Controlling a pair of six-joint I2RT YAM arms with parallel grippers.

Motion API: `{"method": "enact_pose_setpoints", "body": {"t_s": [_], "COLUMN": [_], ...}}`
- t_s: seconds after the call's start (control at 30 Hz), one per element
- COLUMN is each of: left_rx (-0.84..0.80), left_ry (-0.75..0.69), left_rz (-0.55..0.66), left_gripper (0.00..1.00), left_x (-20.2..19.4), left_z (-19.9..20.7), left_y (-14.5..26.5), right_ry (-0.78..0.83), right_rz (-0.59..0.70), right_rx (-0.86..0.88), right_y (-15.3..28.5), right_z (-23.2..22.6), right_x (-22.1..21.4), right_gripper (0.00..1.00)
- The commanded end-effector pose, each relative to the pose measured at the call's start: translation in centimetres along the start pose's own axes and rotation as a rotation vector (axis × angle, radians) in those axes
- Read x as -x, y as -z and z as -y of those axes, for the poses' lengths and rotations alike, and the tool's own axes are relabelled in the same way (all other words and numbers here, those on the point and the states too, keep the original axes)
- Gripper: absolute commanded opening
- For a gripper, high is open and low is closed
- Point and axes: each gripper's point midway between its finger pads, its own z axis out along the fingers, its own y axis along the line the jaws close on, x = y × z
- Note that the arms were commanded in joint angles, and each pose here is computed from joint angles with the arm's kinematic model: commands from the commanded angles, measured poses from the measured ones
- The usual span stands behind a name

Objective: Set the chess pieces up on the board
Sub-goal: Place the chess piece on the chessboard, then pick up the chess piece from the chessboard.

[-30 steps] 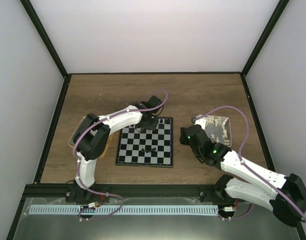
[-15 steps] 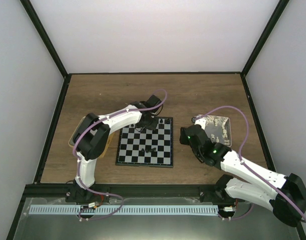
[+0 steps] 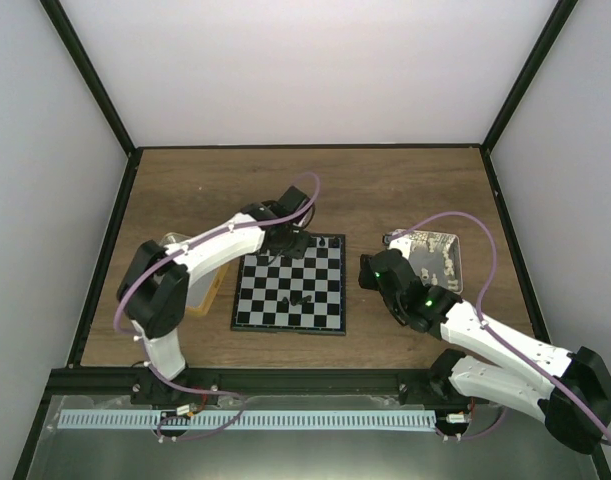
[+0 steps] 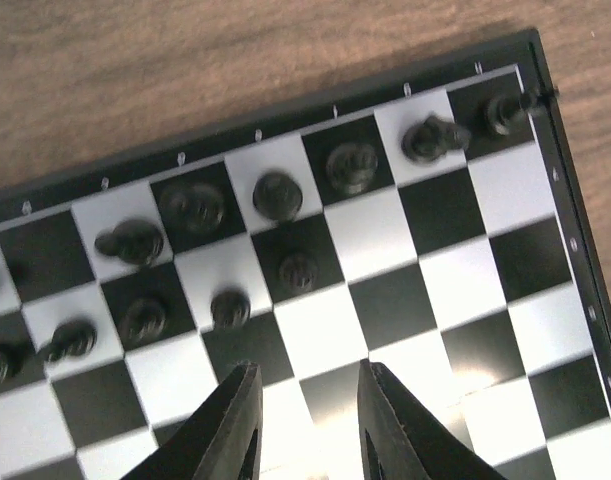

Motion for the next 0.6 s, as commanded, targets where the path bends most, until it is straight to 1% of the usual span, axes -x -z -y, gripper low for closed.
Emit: {"method": "enact_pose_setpoints", "body": {"t_s": [0.0, 0.07, 0.33, 0.47, 0.57], "left_rx": [-0.050, -0.062, -0.066, -0.090, -0.083], "left_ry": [-0.004, -0.014, -0.086, -0.122, -0.140], "left_rz": [-0.029, -0.051, -0.189, -0.228, -0.241], "left_gripper": [0.29, 0.30, 0.29, 0.32, 0.32], "left_x": [-2.7, -4.4, -10.2, -11.9, -12.3], "left_z": [0.4, 0.4, 0.7, 1.1, 1.1], "left_y": [1.9, 2.3, 1.3, 1.0, 0.7], "right_ry": [-0.013, -0.014, -0.019, -0.021, -0.027], "right_rz": [0.024, 0.024, 0.052, 0.059, 0.059], "right_rx": [-0.019, -0.019, -0.044, -0.049, -0.051], "right_y": [-0.2, -0.2, 0.0, 0.2, 0.3], "right_z": [0.6, 0.6, 1.1, 1.3, 1.4], "right_x": [0.3, 0.2, 0.7, 0.8, 0.8], "right_gripper": [0.44, 0.44, 0.44, 0.44, 0.44]}}
